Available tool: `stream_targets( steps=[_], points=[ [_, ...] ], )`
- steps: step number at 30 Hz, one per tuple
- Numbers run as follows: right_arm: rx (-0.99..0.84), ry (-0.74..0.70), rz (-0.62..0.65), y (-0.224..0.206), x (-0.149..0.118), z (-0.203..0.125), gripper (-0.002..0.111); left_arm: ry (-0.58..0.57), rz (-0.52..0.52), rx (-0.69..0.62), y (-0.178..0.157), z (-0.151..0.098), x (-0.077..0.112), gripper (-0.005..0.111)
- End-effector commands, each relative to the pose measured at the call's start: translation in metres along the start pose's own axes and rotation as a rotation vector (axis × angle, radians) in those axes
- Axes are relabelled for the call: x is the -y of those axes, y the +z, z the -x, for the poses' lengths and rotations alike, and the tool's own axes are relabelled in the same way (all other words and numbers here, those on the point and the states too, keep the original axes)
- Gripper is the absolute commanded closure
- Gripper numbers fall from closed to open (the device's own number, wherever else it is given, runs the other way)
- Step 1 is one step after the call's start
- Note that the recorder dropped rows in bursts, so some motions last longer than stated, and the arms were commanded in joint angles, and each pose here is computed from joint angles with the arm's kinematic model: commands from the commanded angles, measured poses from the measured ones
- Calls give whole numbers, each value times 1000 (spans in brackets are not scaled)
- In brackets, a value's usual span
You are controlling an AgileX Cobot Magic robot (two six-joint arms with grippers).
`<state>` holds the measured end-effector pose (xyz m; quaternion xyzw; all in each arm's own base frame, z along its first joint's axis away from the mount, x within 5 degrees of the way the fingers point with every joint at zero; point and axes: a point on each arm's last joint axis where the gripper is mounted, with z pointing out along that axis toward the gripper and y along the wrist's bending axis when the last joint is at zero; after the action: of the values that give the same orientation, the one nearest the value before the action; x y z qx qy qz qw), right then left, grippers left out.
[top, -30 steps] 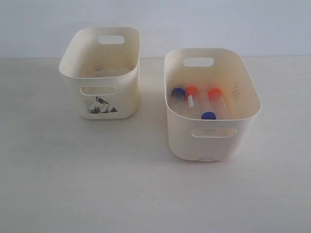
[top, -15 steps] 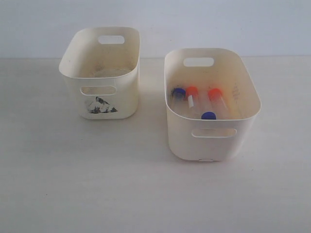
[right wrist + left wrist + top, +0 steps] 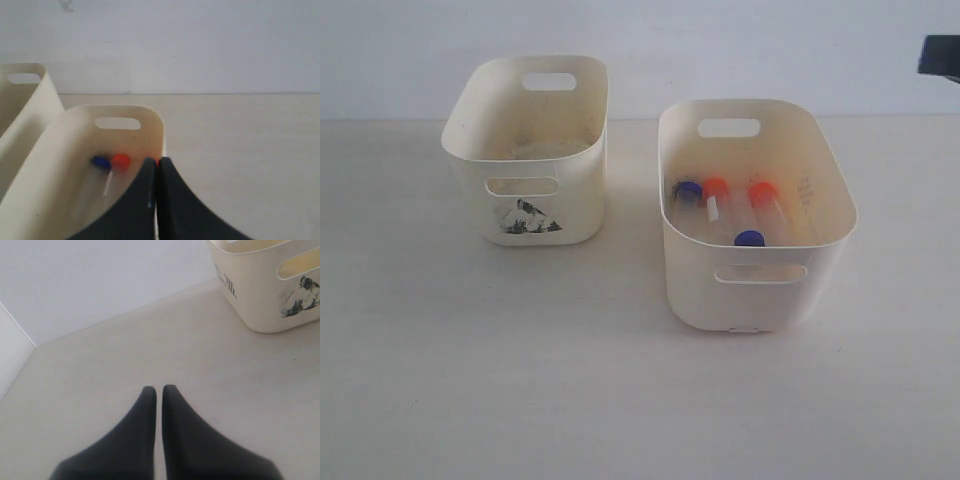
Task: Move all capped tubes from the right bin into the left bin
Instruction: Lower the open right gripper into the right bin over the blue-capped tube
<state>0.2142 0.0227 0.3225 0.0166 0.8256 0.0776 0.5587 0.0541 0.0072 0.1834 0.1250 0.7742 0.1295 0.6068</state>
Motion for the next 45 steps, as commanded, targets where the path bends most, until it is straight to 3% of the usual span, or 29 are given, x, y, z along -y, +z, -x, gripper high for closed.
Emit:
stream_targets(
  steps=[1, 7, 11, 13, 17, 21, 29, 45],
  points=[
    [-60, -3, 88, 18, -26, 16, 109, -11, -5, 10, 0, 2, 0, 102],
    [-321, 51, 137, 49, -59, 38, 109, -11, -5, 10, 0, 2, 0, 102],
    [-517, 87, 106, 89, -76, 70, 109, -11, -5, 10, 0, 2, 0, 102],
    [-700, 88, 71, 122, -85, 76, 109, -11, -5, 10, 0, 2, 0, 102],
    [-762, 60, -13, 174, -87, 78, 109, -11, -5, 10, 0, 2, 0, 102],
    [-837, 62, -84, 211, -82, 48, 109, -11, -5, 10, 0, 2, 0, 102],
    [-946, 54, -118, 245, -79, 7, 109, -11, -5, 10, 0, 2, 0, 102],
    [-1034, 25, -149, 270, -73, -30, 109, -11, -5, 10, 0, 2, 0, 102]
  ],
)
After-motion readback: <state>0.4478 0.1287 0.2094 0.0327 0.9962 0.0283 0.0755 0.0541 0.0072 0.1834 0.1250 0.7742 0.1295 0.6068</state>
